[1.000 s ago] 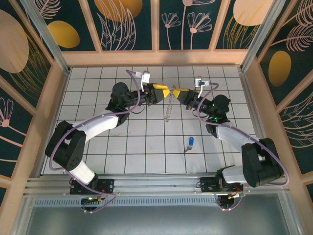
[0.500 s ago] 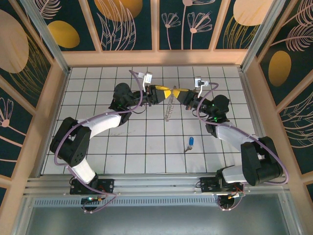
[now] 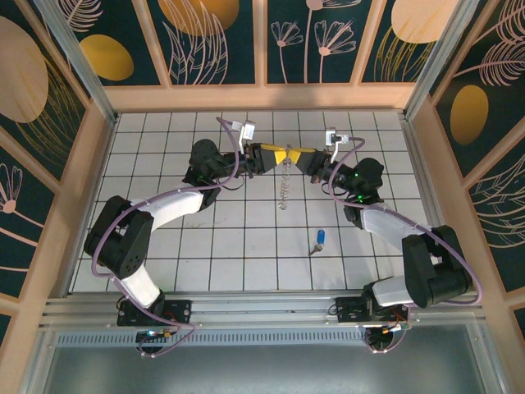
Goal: Put the keys on the keyring
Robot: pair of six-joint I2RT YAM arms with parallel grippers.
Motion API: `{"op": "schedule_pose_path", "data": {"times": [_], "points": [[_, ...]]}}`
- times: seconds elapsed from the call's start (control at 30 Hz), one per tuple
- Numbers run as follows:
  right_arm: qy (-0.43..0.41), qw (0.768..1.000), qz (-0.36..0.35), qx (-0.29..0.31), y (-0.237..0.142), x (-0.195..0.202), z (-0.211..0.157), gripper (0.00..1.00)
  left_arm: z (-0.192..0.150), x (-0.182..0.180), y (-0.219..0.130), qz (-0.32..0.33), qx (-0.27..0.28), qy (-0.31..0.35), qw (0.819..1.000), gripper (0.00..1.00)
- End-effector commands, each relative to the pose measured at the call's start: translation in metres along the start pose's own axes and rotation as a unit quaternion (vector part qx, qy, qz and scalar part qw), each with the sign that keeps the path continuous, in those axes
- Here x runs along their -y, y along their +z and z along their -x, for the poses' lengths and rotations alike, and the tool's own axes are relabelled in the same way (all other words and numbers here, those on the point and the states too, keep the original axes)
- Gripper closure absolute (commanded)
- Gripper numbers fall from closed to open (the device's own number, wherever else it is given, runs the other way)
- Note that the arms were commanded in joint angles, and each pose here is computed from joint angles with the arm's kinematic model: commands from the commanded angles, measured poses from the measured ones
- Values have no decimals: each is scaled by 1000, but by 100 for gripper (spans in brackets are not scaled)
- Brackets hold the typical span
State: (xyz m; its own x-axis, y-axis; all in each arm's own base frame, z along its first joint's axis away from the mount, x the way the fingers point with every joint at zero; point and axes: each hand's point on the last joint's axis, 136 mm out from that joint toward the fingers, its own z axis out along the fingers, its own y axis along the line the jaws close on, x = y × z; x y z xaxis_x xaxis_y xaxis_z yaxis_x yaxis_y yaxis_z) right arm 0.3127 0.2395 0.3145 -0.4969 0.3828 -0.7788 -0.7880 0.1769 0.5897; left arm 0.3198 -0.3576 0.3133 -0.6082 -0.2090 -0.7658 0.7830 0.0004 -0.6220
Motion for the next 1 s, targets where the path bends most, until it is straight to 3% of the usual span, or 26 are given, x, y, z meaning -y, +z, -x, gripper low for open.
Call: {"op": "schedule_pose_path", "data": {"times": [0.0,0.83,0.97], "points": [[-34,999,36,16,6,-20,17,100,11,11,2,-24,5,22,999,74],[-32,999,41,-9,12,-18,7,100,10,6,5,-31,3,16,999,84],[-33,999,38,-10,12,-17,6,100,9,7,5,-33,1,17,999,91]]}}
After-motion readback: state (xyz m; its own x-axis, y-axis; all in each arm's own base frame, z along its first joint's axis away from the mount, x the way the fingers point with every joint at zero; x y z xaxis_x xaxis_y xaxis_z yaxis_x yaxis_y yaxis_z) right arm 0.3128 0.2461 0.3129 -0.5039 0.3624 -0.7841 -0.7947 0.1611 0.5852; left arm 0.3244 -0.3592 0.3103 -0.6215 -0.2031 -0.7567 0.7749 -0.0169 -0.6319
